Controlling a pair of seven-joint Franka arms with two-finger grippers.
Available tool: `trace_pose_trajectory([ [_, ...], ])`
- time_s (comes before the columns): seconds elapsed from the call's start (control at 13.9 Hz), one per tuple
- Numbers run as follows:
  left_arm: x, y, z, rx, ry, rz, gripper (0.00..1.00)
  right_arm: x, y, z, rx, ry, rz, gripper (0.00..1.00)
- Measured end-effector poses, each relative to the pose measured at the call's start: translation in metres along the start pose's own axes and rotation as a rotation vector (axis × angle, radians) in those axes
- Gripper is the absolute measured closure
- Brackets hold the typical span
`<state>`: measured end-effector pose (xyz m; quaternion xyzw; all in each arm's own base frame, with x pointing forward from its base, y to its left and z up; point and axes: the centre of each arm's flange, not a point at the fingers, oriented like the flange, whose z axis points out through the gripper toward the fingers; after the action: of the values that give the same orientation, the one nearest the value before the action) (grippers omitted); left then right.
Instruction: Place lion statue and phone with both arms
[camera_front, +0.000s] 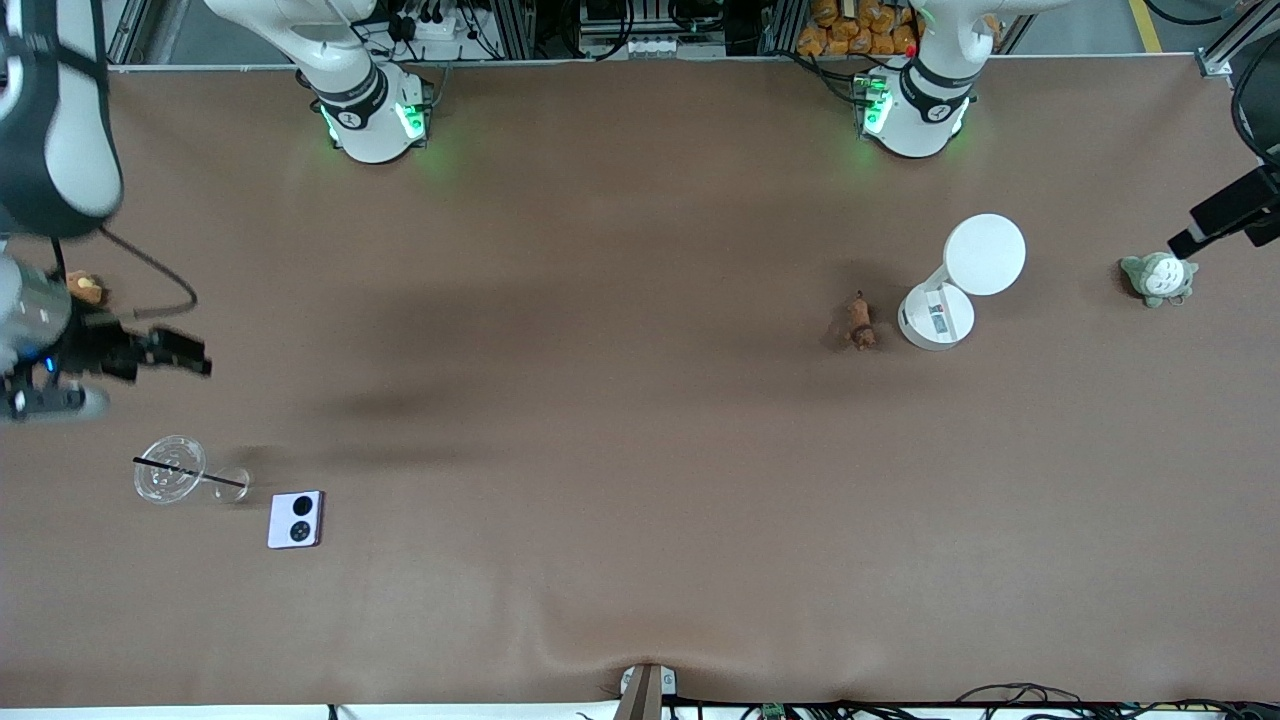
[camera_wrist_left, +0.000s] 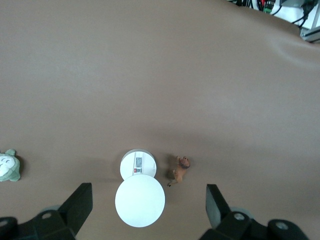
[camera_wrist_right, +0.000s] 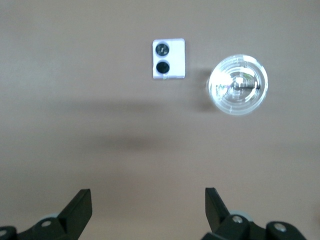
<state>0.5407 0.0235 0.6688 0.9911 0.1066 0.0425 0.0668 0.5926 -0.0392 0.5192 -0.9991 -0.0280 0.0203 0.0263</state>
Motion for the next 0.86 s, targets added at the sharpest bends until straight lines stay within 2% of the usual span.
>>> trace_pose_trajectory([
  [0.29,0.000,0.019,0.009,0.043,-0.008,0.041,0.00,-0.033,-0.010,-0.042,0.010,-0.035,0.044,0.00],
  [0.86,0.002,0.021,0.015,0.076,-0.012,0.052,0.00,-0.048,-0.048,-0.105,0.001,-0.070,0.110,0.00],
])
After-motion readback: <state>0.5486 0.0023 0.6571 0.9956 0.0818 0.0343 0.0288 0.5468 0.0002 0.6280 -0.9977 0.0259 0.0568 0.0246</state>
